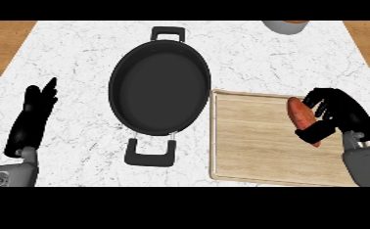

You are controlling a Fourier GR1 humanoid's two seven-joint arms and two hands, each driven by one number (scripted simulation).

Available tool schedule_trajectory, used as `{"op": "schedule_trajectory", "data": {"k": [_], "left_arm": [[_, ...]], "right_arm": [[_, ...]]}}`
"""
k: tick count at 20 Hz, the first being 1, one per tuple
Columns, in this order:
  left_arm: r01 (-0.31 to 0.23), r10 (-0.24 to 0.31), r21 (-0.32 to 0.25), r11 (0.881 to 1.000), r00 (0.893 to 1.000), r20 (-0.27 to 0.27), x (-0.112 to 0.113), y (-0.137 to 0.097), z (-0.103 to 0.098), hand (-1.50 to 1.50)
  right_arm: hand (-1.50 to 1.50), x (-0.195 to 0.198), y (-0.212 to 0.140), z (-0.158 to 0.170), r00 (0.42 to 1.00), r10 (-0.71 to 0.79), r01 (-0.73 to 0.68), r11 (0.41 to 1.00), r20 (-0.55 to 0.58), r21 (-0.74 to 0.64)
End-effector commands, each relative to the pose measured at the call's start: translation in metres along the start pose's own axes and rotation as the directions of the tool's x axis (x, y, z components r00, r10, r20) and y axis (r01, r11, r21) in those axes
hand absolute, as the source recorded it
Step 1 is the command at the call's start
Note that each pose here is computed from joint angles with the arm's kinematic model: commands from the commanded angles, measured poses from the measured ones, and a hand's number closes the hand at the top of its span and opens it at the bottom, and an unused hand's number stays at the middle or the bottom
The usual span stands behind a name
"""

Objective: Pick the sweet potato from the tray and place it in the pot

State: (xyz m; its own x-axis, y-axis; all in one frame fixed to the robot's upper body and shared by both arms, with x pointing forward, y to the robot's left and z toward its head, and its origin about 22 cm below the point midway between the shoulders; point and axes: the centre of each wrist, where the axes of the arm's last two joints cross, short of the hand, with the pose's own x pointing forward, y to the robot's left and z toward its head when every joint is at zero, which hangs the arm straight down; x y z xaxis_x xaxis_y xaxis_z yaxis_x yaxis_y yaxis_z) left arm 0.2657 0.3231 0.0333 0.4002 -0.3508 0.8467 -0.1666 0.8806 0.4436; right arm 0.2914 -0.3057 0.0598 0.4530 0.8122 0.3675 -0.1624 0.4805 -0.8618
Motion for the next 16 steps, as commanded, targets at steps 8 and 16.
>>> {"op": "schedule_trajectory", "data": {"k": [8, 16], "left_arm": [[-0.015, 0.015, 0.017, 1.0, 1.0, -0.018, -0.004, -0.002, 0.003, 0.0], [-0.009, 0.009, 0.032, 0.999, 1.0, -0.027, -0.013, 0.016, 0.003, 0.0]], "right_arm": [[1.5, 0.048, -0.054, 0.039, 0.83, 0.311, -0.175, 0.933, 0.463, -0.314], [1.5, 0.083, -0.086, 0.103, 0.651, 0.129, 0.259, 0.888, 0.748, -0.379]]}}
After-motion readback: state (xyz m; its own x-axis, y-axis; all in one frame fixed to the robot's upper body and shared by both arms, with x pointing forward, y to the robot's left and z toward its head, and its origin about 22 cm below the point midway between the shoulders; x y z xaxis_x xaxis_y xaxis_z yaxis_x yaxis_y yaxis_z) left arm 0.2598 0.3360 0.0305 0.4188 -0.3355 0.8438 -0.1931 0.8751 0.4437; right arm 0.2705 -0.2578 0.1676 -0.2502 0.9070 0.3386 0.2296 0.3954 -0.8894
